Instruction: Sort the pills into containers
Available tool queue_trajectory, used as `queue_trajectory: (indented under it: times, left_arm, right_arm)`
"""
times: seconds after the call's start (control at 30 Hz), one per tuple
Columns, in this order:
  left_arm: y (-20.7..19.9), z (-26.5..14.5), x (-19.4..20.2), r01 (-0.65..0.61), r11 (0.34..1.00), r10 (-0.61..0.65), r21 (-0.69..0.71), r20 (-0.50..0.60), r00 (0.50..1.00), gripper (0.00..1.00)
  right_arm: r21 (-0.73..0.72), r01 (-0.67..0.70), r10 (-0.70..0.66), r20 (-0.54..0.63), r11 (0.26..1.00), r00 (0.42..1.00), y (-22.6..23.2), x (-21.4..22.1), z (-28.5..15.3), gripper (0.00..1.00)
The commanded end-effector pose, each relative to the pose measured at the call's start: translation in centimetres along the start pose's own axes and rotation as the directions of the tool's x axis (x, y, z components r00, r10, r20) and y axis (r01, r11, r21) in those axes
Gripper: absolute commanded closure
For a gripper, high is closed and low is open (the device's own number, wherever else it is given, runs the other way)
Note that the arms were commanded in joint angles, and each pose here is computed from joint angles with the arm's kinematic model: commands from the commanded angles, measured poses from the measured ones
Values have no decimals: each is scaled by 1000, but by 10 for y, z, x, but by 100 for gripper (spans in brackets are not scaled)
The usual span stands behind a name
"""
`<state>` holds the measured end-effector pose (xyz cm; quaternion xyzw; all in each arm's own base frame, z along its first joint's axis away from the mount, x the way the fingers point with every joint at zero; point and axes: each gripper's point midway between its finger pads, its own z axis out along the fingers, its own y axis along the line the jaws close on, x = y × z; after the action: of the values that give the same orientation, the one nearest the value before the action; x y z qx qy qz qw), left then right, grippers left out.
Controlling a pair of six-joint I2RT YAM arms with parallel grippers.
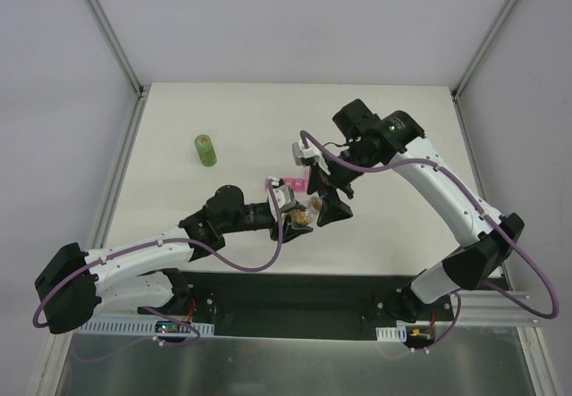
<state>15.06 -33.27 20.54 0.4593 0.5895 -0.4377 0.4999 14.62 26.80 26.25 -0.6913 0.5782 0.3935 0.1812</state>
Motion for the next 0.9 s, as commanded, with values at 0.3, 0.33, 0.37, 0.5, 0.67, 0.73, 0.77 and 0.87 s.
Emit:
queue_trajectory:
  times: [0.3, 0.33, 0.37, 0.5, 0.67, 0.73, 0.77, 0.87]
  left_arm:
    - [32, -9, -45, -44, 982, 67, -182, 126, 990, 100]
    - [35, -9, -48, -44, 979, 71, -197, 134, 988, 100]
    - [36, -8, -48, -38, 978, 67, -204, 135, 989, 100]
    - [38, -4, -52, -26, 979, 57, -204, 146, 988, 100]
    - [38, -1, -53, -21, 980, 52, -200, 149, 988, 100]
    - [38, -1, -53, -21, 979, 51, -201, 148, 988, 100]
    - [39, -2, -54, -21, 979, 52, -204, 150, 987, 100]
    - [40, -2, -53, -21, 978, 53, -209, 147, 988, 100]
  right_arm:
    - [230, -479, 428, 238, 847, 872, -11, -22, -31, 1]
    - [228, -496, 442, 249, 838, 862, -13, -22, -29, 1]
    - [222, -504, 449, 256, 835, 856, -12, -22, -28, 1]
    - [216, -542, 482, 275, 812, 832, -19, -21, -23, 1]
    - [199, -571, 511, 282, 797, 812, -30, -27, -19, 10]
    - [186, -578, 520, 285, 795, 806, -31, -29, -18, 14]
    - [169, -580, 523, 286, 797, 803, -30, -32, -17, 19]
    - [156, -585, 530, 286, 796, 798, -31, -33, -15, 34]
